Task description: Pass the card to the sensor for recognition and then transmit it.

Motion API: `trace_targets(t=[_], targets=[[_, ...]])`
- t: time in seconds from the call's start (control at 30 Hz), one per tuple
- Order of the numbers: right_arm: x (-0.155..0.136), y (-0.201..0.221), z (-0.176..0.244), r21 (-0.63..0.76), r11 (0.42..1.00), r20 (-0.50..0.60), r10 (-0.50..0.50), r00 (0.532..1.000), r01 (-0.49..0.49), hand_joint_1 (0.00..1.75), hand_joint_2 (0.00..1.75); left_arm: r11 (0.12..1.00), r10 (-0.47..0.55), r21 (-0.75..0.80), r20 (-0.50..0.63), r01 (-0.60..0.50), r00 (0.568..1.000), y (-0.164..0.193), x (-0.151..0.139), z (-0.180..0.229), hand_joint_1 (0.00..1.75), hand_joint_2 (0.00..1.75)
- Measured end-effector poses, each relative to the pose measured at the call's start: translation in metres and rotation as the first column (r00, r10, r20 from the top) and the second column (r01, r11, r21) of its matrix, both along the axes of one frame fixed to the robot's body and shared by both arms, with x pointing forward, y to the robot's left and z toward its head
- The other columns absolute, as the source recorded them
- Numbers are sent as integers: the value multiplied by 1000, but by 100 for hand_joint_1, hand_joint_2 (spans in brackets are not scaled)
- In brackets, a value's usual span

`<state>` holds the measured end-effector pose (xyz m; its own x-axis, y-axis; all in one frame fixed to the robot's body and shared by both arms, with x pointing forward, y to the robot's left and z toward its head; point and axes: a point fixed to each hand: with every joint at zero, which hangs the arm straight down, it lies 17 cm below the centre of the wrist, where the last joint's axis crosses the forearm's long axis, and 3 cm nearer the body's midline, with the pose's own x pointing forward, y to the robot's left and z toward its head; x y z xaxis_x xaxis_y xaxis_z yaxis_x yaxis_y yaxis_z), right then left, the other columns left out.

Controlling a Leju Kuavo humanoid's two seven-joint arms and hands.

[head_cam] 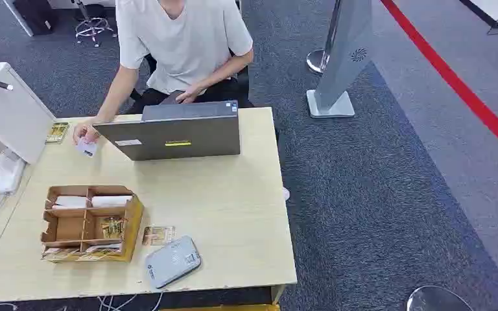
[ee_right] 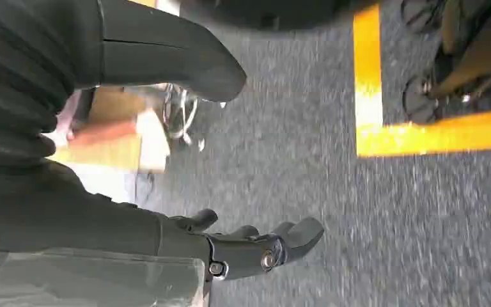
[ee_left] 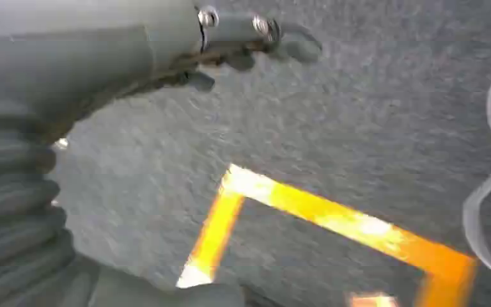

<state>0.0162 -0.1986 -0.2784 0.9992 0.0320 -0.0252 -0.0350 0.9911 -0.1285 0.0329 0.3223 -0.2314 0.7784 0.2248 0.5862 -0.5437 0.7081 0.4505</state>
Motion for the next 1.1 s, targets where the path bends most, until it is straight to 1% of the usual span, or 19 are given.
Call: trace_targets(t=[0.03, 0.07, 0.13, 0.23, 0.3, 0.33, 0.37, 0.4, 0.43, 0.47, 0.5, 0.53, 0.57, 0.63, 0.67, 0.73, 0.9, 1.03, 1.1], targets=[[1, 4, 1, 5, 1000, 3, -10, 1000, 10, 0, 175, 998, 55, -15, 25, -55, 998, -1, -1, 0, 0, 175], [1, 6, 1, 7, 1000, 2, -12, 1000, 12, 0, 175, 997, 79, -21, 34, -78, 996, -1, -2, 0, 0, 175], [1, 11, 2, 14, 1000, 2, -25, 1000, 25, 0, 175, 980, 197, -54, 79, -193, 977, 0, -3, 0, 0, 175], [1, 15, 2, 17, 999, 2, -42, 999, 42, 0, 175, 978, 198, -89, 118, -188, 973, -6, 10, 0, 0, 175], [2, 17, 3, 22, 998, 8, -56, 998, 55, 0, 175, 954, 292, -114, 150, -277, 945, -1, 7, 0, 0, 175], [3, 18, 3, 24, 998, 11, -64, 998, 64, 0, 175, 927, 370, -122, 154, -354, 916, 3, -4, 0, 0, 175], [3, 19, 3, 25, 997, 12, -69, 998, 69, 0, 175, 891, 451, -109, 109, -441, 886, 14, -34, -3, 0, 175], [3, 19, 3, 26, 997, 13, -71, 997, 71, 0, 175, 845, 535, -50, 48, -533, 843, 42, -77, 2, 0, 175], [2, 19, 3, 27, 997, 14, -72, 997, 72, 0, 175, 805, 593, 5, -11, -593, 805, 59, -112, 13, 0, 175], [1, 19, 3, 27, 997, 14, -76, 997, 75, 0, 175, 788, 615, 22, -39, -615, 787, 63, -123, 25, 0, 175], [0, 19, 3, 26, 997, 15, -78, 997, 77, 0, 175, 820, 572, 33, -44, -571, 819, 63, -123, 36, 0, 175], [0, 21, 3, 28, 997, 16, -79, 997, 78, 0, 175, 875, 483, 3, 7, -483, 875, 55, -97, 44, 0, 175], [2, 22, 3, 31, 996, 21, -79, 997, 79, 0, 175, 921, 390, -64, 86, -385, 917, 34, -56, 52, 0, 175], [6, 24, 4, 34, 996, 28, -84, 996, 83, 0, 175, 956, 281, -147, 196, -255, 940, -2, -5, 70, 0, 175], [7, 25, 4, 35, 996, 30, -84, 996, 83, 0, 175, 961, 254, -169, 231, -219, 939, -13, 10, 77, 0, 175], [7, 25, 4, 35, 996, 30, -86, 996, 85, 0, 175, 965, 230, -186, 276, -183, 933, -23, 24, 89, 0, 175], [6, 26, 4, 38, 995, 30, -91, 995, 90, 0, 175, 966, 199, -230, 368, -118, 908, -41, 44, 112, 0, 175], [6, 26, 4, 37, 995, 34, -96, 995, 94, 0, 175, 967, 147, -254, 495, -19, 856, -54, 65, 135, 0, 175], [7, 27, 4, 39, 995, 39, -88, 995, 87, 0, 175, 965, 117, -260, 571, 43, 813, -61, 77, 150, 0, 175]])
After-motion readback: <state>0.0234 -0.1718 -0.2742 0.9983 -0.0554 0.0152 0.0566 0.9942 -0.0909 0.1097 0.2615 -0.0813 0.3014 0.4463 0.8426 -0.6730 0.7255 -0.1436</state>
